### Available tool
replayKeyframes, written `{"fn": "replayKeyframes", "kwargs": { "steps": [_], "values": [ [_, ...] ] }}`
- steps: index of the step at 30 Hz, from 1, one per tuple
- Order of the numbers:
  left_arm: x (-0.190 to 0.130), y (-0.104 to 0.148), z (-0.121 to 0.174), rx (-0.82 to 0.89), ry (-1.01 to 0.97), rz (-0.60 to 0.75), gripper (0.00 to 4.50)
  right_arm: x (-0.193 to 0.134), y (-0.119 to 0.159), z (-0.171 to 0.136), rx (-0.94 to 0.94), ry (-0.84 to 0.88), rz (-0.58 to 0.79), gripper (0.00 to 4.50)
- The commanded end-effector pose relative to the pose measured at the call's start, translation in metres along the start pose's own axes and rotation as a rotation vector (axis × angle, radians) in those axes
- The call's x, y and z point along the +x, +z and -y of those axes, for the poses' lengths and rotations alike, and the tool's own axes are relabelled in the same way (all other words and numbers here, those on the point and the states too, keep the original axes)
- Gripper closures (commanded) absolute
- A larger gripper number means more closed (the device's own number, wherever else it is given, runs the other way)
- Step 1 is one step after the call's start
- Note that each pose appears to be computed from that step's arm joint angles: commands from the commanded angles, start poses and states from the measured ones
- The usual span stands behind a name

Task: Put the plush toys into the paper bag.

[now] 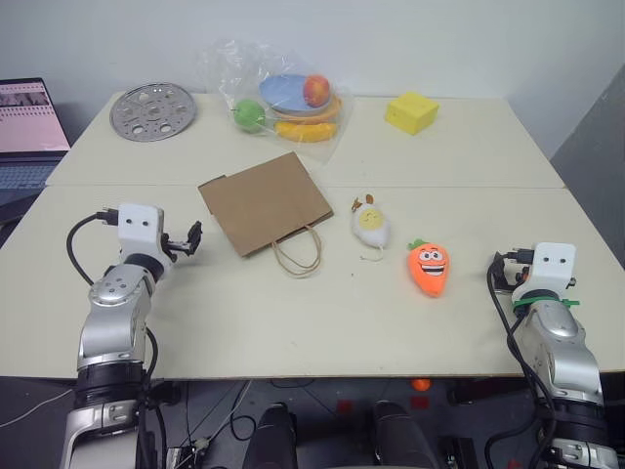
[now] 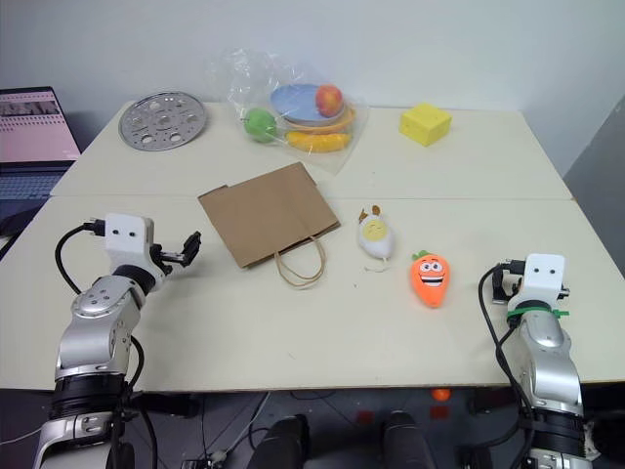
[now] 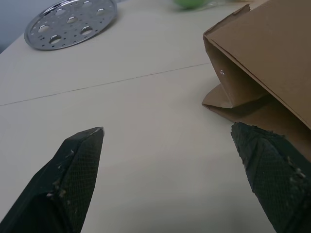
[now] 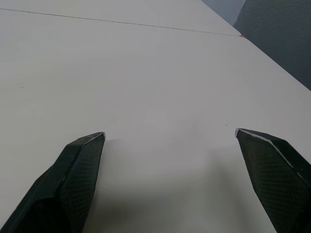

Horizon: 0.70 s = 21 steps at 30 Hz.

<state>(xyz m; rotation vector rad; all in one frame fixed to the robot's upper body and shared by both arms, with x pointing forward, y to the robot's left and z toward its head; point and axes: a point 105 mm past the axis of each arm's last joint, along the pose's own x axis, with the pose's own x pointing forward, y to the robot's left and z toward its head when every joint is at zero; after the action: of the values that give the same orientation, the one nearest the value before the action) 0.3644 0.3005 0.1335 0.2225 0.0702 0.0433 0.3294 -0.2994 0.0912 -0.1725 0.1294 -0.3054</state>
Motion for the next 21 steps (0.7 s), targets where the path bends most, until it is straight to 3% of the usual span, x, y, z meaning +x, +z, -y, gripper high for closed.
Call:
{"fn": "replayKeyframes", "kwargs": {
  "steps": [1,21],
  "values": [
    [-0.0041,0.0191,-0.0090,0.023,0.019,0.057,0.02,0.0009,0.0127,0.0079,-0.011,-0.021,0.047,0.00],
    [-0.0084,0.0173,-0.0088,-0.023,-0.006,0.069,0.02,0.0001,0.0176,0.0096,-0.027,-0.013,0.060,0.00]
  ]
}}
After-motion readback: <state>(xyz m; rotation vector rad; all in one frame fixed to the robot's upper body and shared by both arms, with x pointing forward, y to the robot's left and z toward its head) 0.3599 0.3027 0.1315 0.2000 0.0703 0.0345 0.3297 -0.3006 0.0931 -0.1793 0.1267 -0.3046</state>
